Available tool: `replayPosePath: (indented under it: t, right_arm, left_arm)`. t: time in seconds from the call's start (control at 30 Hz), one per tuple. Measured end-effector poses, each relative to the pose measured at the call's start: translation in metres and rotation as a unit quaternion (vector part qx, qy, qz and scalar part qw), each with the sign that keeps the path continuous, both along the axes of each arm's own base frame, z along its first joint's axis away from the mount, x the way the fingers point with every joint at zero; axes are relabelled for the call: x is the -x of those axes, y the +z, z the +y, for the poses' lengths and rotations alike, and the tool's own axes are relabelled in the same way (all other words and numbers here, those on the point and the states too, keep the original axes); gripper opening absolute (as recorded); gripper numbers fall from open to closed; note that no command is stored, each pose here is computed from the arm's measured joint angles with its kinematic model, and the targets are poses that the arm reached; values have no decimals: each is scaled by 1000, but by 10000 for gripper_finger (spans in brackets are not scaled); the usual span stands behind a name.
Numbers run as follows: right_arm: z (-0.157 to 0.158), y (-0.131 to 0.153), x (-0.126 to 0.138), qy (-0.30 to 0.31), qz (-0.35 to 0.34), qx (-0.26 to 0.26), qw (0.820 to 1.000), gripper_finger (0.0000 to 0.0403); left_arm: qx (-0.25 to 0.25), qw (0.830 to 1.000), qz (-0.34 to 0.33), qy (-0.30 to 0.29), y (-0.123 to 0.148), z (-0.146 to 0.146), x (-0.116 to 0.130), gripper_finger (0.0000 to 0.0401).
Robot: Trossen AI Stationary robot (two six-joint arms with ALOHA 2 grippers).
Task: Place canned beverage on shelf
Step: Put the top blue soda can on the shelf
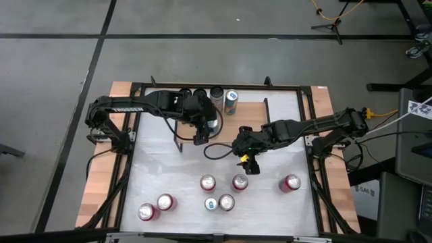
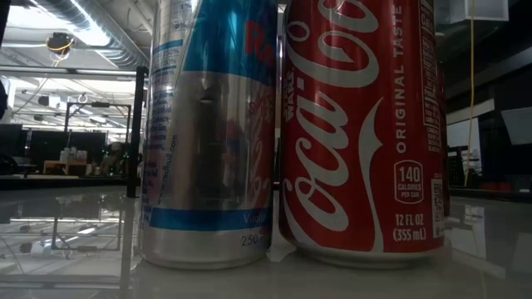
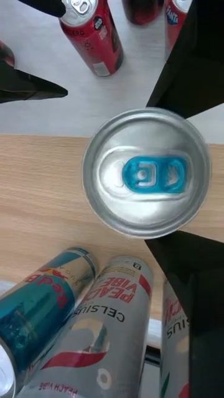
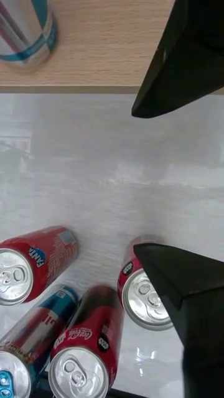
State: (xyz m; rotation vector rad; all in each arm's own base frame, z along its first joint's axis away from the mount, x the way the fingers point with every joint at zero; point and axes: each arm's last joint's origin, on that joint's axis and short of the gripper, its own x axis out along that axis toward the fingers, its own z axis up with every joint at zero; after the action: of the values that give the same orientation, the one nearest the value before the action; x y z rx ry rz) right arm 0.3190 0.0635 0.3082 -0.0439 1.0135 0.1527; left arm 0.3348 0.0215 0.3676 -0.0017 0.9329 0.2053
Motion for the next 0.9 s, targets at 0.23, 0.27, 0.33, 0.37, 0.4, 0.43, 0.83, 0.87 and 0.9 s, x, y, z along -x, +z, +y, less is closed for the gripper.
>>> replayPosePath:
  t: [0.23, 0.27, 0.33, 0.37, 0.4, 0.43, 0.83, 0.87, 0.9]
  right_arm:
    - [0, 0, 0, 0, 0, 0, 1000, 335]
    - [0, 0, 0, 0, 0, 0, 1000, 335]
    - [0, 0, 0, 0, 0, 0, 1000, 335]
    - [0, 0, 0, 0, 0, 0, 1000, 335]
    - [0, 0, 0, 0, 0, 0, 1000, 335]
    - [0, 0, 0, 0, 1, 0, 1000, 335]
    - [0, 0, 0, 0, 3, 0, 1000, 335]
    - [0, 0, 0, 0, 3, 0, 1000, 335]
    - [0, 0, 0, 0, 3, 0, 1000, 335]
  left_arm:
    - [0, 1000, -7, 0, 1, 0, -1, 270]
    - [0, 1000, -7, 0, 1, 0, -1, 270]
    - [0, 1000, -9, 0, 2, 0, 1, 270]
    - [-1, 1000, -11, 0, 4, 0, 2, 270]
    - [-1, 1000, -15, 0, 7, 0, 5, 270]
    - [-1, 1000, -20, 0, 10, 0, 8, 270]
    - [47, 999, -10, 6, 40, -11, 62, 270]
    - [58, 998, 8, 9, 39, -15, 68, 270]
    - [66, 997, 25, 15, 38, -18, 73, 270]
